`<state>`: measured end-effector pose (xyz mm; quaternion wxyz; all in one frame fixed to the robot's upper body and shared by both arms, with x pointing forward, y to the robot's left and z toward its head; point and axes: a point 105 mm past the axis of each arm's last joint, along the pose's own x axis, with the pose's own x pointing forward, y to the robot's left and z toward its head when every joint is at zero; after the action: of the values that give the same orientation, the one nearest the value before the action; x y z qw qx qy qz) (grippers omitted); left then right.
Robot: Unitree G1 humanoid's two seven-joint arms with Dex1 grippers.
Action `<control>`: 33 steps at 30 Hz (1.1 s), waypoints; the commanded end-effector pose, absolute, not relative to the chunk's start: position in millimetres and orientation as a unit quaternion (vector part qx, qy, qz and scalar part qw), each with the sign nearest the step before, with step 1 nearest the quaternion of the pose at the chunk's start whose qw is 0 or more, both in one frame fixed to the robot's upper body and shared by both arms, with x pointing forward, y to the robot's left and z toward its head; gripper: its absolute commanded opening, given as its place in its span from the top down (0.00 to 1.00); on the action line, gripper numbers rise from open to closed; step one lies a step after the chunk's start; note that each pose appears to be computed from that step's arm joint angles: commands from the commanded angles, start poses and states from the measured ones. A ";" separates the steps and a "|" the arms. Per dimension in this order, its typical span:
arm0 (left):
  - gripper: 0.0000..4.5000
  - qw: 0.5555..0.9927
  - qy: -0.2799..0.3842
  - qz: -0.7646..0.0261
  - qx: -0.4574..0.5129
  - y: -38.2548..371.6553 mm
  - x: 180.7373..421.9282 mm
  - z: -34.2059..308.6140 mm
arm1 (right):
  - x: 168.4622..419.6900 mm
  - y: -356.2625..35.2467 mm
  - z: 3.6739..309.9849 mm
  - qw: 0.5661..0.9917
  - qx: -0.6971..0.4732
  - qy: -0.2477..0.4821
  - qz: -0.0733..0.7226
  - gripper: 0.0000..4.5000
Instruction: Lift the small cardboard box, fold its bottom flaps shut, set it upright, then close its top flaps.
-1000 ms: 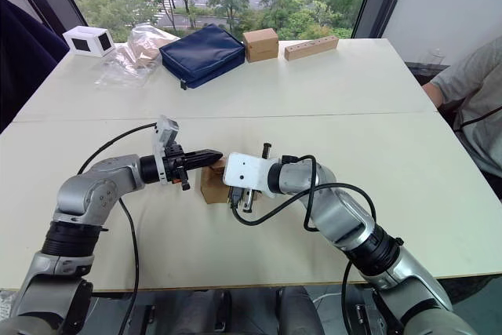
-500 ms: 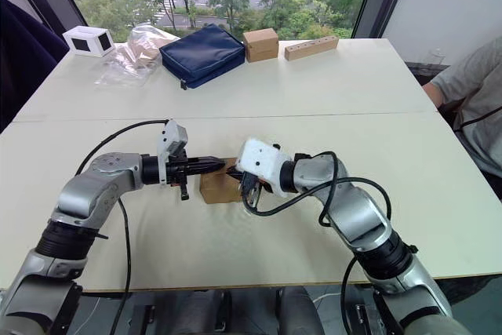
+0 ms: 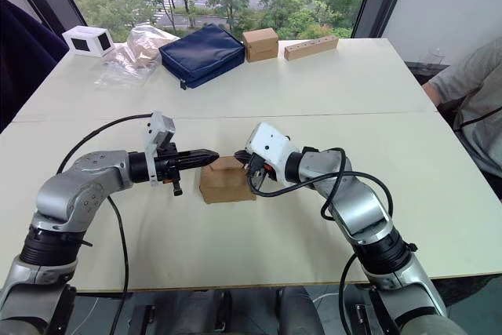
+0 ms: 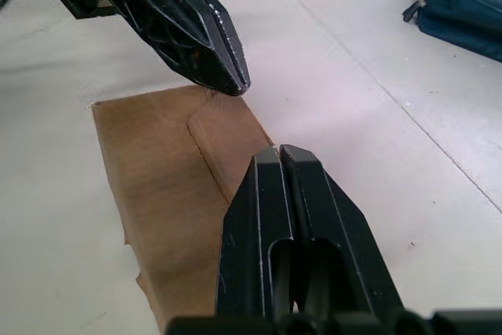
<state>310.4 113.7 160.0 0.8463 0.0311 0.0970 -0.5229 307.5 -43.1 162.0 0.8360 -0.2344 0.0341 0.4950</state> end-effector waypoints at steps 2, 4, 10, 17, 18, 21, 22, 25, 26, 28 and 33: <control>0.99 0.840 0.096 -0.529 0.070 109.8 305.7 155.0 | 303.4 -34.2 166.1 0.821 -0.256 0.015 0.510 1.00; 0.99 0.839 0.104 -0.527 0.088 110.2 306.9 145.5 | 307.7 -36.6 152.9 0.818 -0.284 0.032 0.499 1.00; 0.99 0.836 0.109 -0.526 0.113 110.3 310.1 135.1 | 309.7 -36.4 147.7 0.819 -0.291 0.040 0.493 1.00; 0.99 0.845 0.094 -0.518 0.087 110.1 314.3 141.0 | 308.2 -35.8 152.0 0.823 -0.282 0.026 0.492 1.00; 0.99 0.850 0.086 -0.513 0.079 111.6 316.1 145.2 | 307.4 -35.9 156.0 0.824 -0.279 0.015 0.493 1.00; 0.99 0.866 0.056 -0.495 0.047 118.1 320.3 161.7 | 305.9 -37.9 175.6 0.837 -0.248 -0.031 0.486 1.00; 0.99 0.878 0.030 -0.478 0.022 123.1 324.3 174.5 | 305.9 -41.2 191.7 0.849 -0.210 -0.059 0.482 1.00; 0.99 0.899 -0.026 -0.437 -0.025 140.0 327.0 203.5 | 304.1 -56.3 229.8 0.870 -0.103 -0.119 0.468 1.00; 0.99 0.897 -0.018 -0.440 -0.033 144.9 323.8 205.0 | 303.5 -59.8 237.2 0.872 -0.078 -0.130 0.465 1.00; 0.99 0.894 0.037 -0.445 -0.032 158.3 313.7 195.8 | 297.8 -81.1 239.6 0.876 -0.041 -0.119 0.466 1.00; 0.99 0.900 0.128 -0.416 -0.015 194.7 283.5 171.4 | 284.0 -117.7 204.8 0.892 -0.032 -0.034 0.450 1.00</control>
<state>296.7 191.5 162.9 0.9042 -0.0231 0.1317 -0.4055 294.6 -112.7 205.8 0.8953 -0.0295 -0.0385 0.4429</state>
